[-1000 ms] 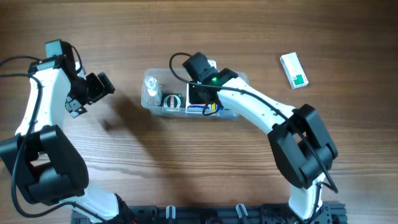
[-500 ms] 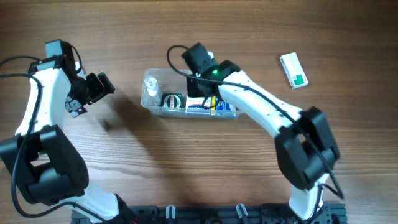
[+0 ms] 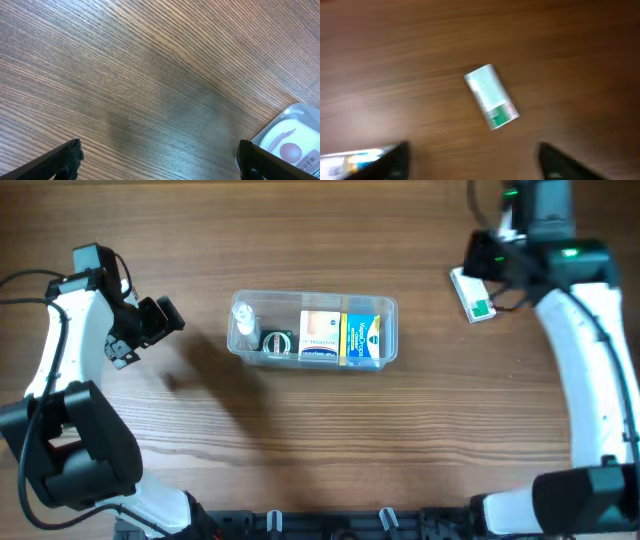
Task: Pack container
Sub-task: 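Move right gripper to the white-green medicine box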
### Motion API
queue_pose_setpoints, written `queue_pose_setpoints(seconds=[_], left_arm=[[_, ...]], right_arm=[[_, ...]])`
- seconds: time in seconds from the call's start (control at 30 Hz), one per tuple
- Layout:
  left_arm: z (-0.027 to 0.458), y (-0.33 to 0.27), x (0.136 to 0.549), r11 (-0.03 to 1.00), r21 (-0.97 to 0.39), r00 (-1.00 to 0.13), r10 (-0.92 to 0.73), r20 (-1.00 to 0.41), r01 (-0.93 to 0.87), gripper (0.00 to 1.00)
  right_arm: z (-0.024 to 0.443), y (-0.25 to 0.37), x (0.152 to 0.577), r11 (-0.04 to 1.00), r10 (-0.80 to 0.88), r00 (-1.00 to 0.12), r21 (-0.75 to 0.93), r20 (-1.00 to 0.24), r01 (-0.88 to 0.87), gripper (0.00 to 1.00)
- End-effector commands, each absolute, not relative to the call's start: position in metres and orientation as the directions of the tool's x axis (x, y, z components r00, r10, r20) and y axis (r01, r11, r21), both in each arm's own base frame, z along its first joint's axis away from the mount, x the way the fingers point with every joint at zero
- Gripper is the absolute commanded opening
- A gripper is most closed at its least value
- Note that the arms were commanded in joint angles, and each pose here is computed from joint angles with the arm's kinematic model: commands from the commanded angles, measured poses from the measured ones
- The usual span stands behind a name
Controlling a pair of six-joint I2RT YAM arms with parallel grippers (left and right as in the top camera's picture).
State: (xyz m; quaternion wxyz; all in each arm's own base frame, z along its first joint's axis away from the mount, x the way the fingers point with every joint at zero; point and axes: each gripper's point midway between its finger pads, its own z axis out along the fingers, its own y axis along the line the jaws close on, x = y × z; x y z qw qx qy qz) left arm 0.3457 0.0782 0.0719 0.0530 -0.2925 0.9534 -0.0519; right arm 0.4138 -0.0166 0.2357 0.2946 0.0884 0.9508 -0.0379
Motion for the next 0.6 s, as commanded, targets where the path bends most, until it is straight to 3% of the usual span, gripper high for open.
queue_pose_setpoints(seconds=[0.0, 0.1, 0.3, 0.57], left_arm=[[0.079, 0.079, 0.345, 0.818, -0.135, -0.816, -0.572, -0.088, -0.559, 1.00], [0.079, 0.079, 0.345, 0.818, -0.135, -0.816, -0.572, -0.088, -0.559, 1.00], [0.079, 0.079, 0.345, 0.818, -0.135, -0.816, -0.572, -0.088, -0.559, 1.00], [0.079, 0.079, 0.345, 0.818, -0.135, -0.816, -0.572, -0.088, -0.559, 1.00]], right_arm=[[0.209, -0.047, 0.430, 0.996, 0.018, -0.851, -0.063, -0.524, 0.060, 0.94], [0.180, -0.065, 0.442, 0.999, -0.032, -0.872, -0.054, -0.489, -0.006, 0.97], [0.096, -0.058, 0.450, 0.947, -0.319, -0.890, -0.066, -0.324, -0.316, 0.97], [0.054, -0.049, 0.462, 0.915, -0.387, -0.867, -0.018, -0.316, -0.402, 0.96]])
